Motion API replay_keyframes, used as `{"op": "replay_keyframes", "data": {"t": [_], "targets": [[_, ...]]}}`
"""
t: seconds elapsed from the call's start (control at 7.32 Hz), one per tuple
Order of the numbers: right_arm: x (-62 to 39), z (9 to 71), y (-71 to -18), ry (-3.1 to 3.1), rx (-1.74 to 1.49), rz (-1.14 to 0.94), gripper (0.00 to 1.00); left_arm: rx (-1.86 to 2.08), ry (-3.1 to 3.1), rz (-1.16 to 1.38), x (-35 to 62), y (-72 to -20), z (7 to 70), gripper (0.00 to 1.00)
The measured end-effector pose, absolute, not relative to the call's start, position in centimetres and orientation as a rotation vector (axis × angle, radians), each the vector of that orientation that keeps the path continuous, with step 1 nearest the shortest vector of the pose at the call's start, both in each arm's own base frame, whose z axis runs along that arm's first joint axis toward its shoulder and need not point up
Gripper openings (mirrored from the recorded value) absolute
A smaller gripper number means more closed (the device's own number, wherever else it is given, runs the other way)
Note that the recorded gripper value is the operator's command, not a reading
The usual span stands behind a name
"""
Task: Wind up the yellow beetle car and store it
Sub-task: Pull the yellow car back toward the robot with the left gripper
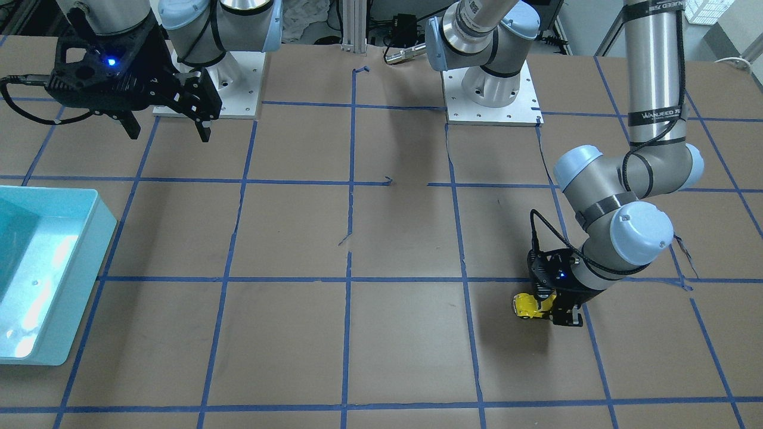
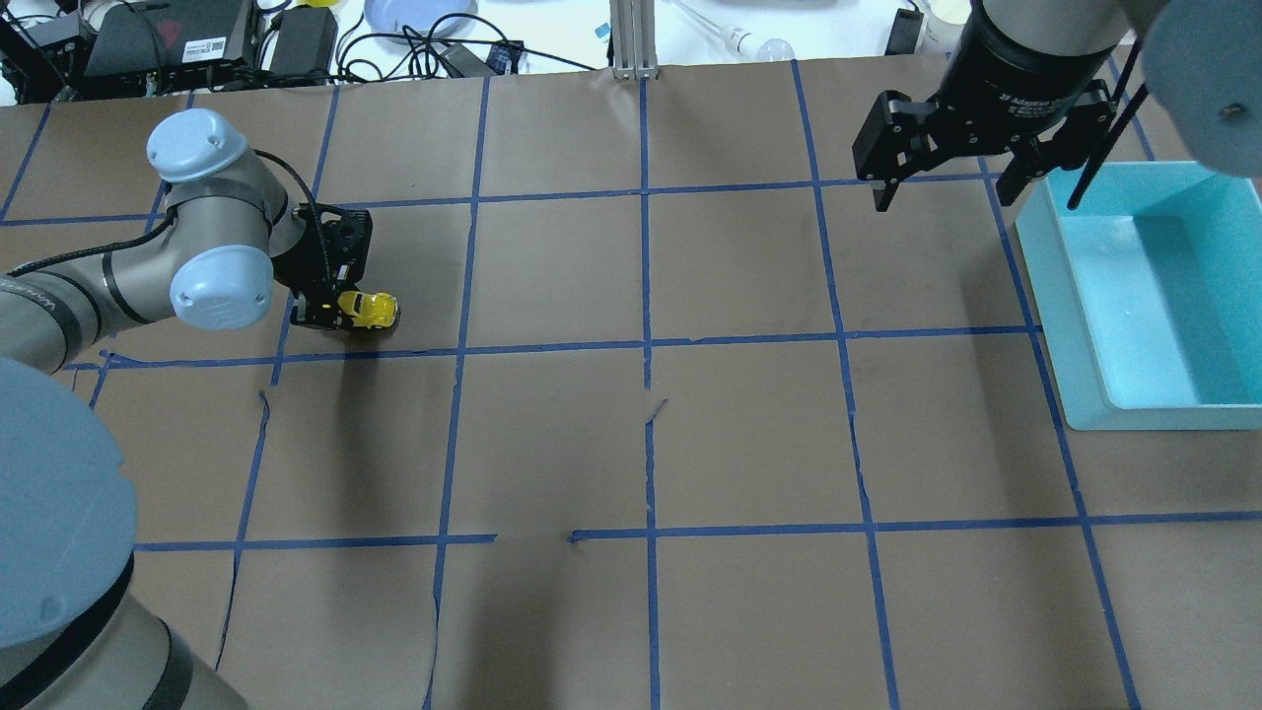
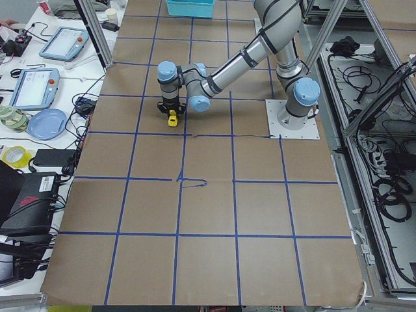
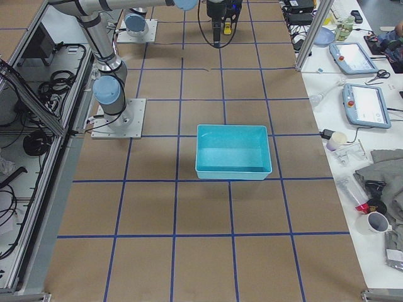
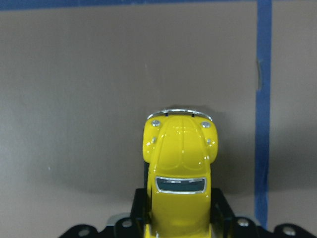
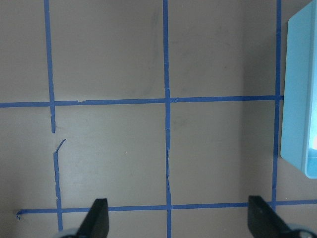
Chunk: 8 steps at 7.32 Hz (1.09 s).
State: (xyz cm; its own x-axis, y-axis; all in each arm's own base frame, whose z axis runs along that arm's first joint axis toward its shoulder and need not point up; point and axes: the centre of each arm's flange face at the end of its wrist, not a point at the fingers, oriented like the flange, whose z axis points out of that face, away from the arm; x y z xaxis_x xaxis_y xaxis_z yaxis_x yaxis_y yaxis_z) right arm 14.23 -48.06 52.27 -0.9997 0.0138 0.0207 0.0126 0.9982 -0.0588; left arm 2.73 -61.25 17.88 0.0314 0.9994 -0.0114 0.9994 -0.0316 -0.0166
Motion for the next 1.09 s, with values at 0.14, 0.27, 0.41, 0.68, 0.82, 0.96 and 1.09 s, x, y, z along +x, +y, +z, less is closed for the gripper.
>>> {"op": "replay_keyframes", "data": {"t": [0.14, 0.27, 0.41, 0.68, 0.82, 0.96, 1.09], "targets": [[14.2, 52.2, -48.1, -3.119, -0.021, 0.091, 1.0, -2.257, -2.18, 0.034, 4.0, -61.2, 17.9, 0.33], [14.2, 52.2, -48.1, -3.119, -0.021, 0.09, 1.0, -2.261, -2.173, 0.041, 5.3, -61.1, 17.9, 0.33], [14.2, 52.2, -48.1, -3.119, -0.021, 0.089, 1.0, -2.262, -2.166, 0.055, 6.4, -61.0, 17.9, 0.35], [14.2, 52.2, -48.0, -3.119, -0.021, 0.089, 1.0, -2.268, -2.151, 0.075, 8.0, -60.7, 17.9, 0.61], [14.2, 52.2, -48.0, -3.119, -0.021, 0.089, 1.0, -2.273, -2.145, 0.078, 8.3, -60.7, 17.9, 0.7], [14.2, 52.2, -48.0, -3.119, -0.021, 0.088, 1.0, -2.268, -2.139, 0.073, 8.4, -60.6, 17.5, 0.7], [14.2, 52.2, -48.0, -3.119, -0.02, 0.088, 1.0, -2.274, -2.142, 0.079, 8.4, -60.7, 17.7, 0.7]]}}
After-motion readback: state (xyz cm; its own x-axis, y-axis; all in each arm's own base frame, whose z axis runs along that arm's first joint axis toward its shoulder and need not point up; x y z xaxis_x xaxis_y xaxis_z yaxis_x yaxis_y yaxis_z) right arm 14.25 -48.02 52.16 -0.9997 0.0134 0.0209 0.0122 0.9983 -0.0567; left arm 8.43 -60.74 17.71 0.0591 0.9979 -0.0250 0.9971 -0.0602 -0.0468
